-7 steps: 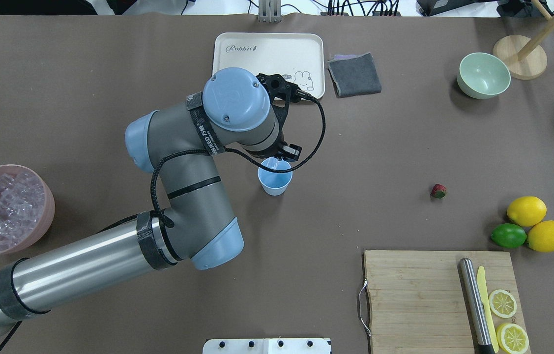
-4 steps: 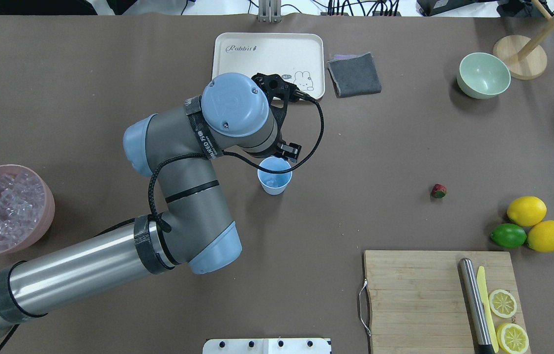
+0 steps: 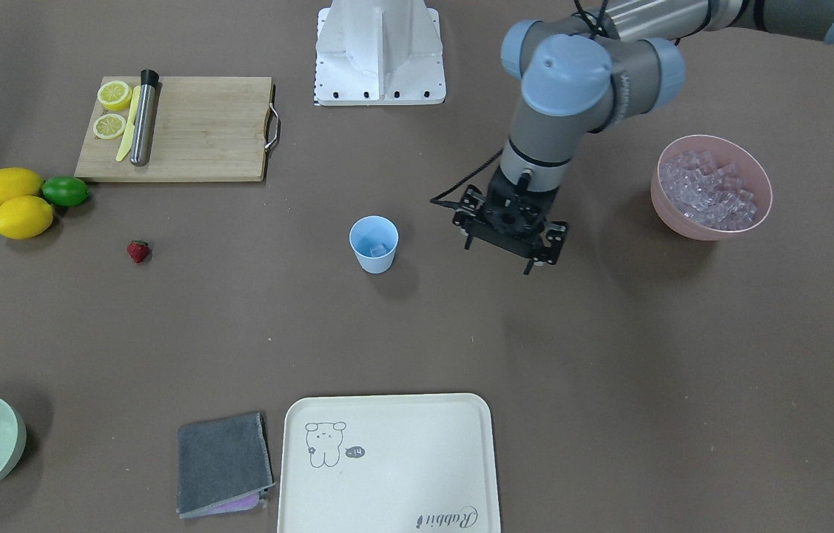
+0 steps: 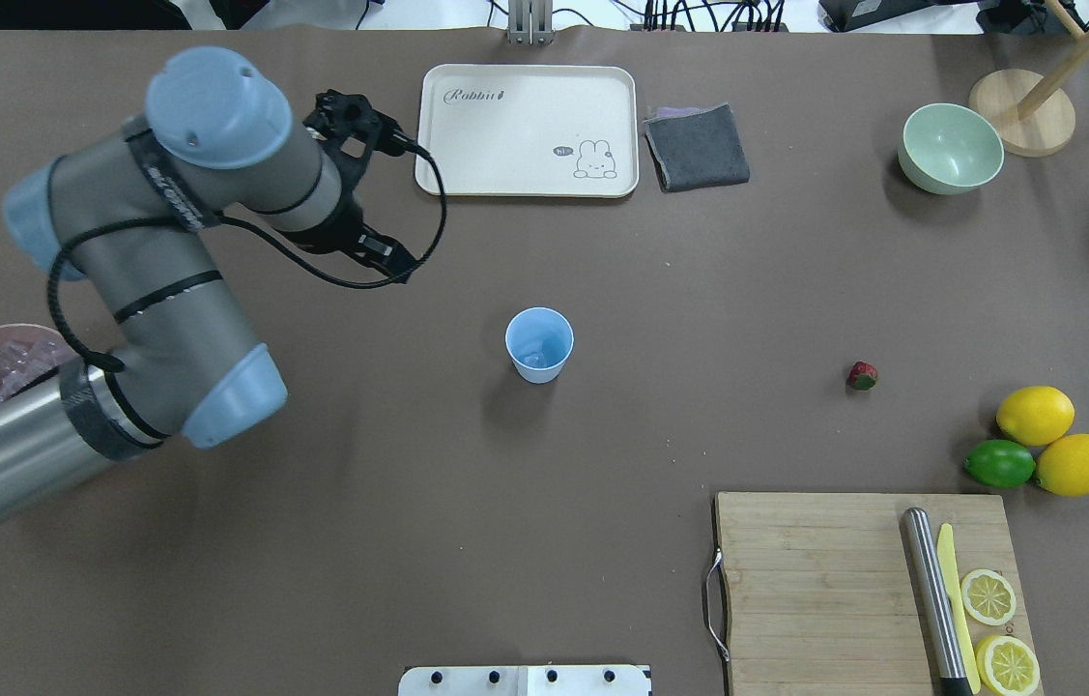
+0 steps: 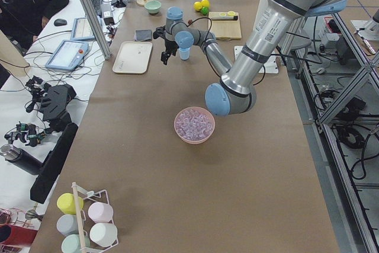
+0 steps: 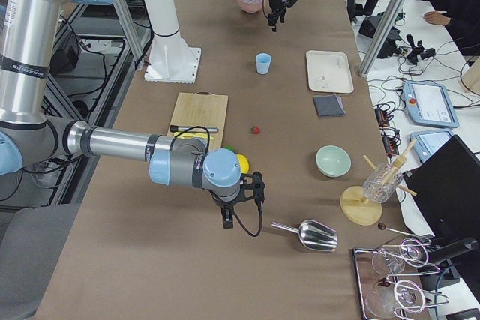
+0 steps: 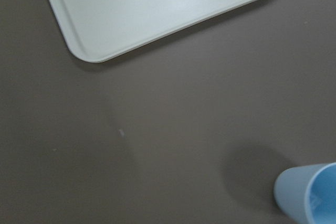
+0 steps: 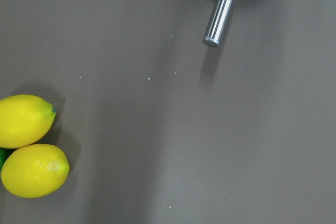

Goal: Put ice and strawberries in cup
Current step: 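Move the empty left gripper back over the pink ice bowl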

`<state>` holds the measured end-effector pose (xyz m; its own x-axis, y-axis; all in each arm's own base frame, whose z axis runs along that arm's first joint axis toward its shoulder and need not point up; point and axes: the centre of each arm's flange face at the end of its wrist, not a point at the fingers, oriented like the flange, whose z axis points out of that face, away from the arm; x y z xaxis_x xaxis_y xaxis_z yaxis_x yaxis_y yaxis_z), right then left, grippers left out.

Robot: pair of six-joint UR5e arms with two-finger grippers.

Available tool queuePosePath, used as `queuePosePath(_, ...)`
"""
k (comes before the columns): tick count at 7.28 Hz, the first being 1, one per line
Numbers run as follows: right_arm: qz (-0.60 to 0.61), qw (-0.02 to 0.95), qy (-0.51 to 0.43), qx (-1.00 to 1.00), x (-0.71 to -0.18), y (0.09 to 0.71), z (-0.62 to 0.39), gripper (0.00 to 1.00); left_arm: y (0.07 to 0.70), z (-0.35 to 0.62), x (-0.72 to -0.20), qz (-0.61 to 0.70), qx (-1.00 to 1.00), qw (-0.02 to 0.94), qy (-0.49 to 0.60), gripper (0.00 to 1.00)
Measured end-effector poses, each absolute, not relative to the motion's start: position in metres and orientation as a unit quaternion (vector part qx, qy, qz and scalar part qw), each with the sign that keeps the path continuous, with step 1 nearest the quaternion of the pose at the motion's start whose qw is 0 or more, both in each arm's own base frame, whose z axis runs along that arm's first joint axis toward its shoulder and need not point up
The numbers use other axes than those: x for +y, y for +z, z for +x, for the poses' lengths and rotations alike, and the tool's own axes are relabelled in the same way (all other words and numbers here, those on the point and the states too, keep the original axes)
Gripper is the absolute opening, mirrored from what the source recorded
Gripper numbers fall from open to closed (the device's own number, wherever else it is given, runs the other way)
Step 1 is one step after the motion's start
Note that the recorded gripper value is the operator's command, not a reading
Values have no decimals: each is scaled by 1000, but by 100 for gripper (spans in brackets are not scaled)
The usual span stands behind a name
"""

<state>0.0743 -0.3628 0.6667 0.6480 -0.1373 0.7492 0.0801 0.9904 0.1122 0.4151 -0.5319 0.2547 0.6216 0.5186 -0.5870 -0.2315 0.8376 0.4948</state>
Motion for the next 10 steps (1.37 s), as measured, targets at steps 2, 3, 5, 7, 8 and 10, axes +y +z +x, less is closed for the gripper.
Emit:
queuePosePath(2, 38, 907, -62, -414, -365, 663, 74, 100, 321, 340, -543, 183, 368, 875, 254, 97)
queuePosePath(3, 39, 907, -62, -415, -365, 663, 74, 100, 349, 303, -536, 182, 363, 875, 262, 97)
queuePosePath(5, 39, 907, -62, -415, -365, 663, 74, 100, 400, 226, -515, 179, 347, 882, 263, 97)
queuePosePath(7, 40, 907, -62, -415, -365, 662, 74, 100, 443, 155, -483, 172, 329, 897, 239, 92)
queuePosePath(8, 40, 906, -62, -416, -365, 661, 74, 100, 464, 137, -462, 172, 326, 899, 236, 88)
queuePosePath(10, 43, 906, -63, -416, -366, 658, 74, 100, 515, 124, -423, 189, 319, 887, 276, 83)
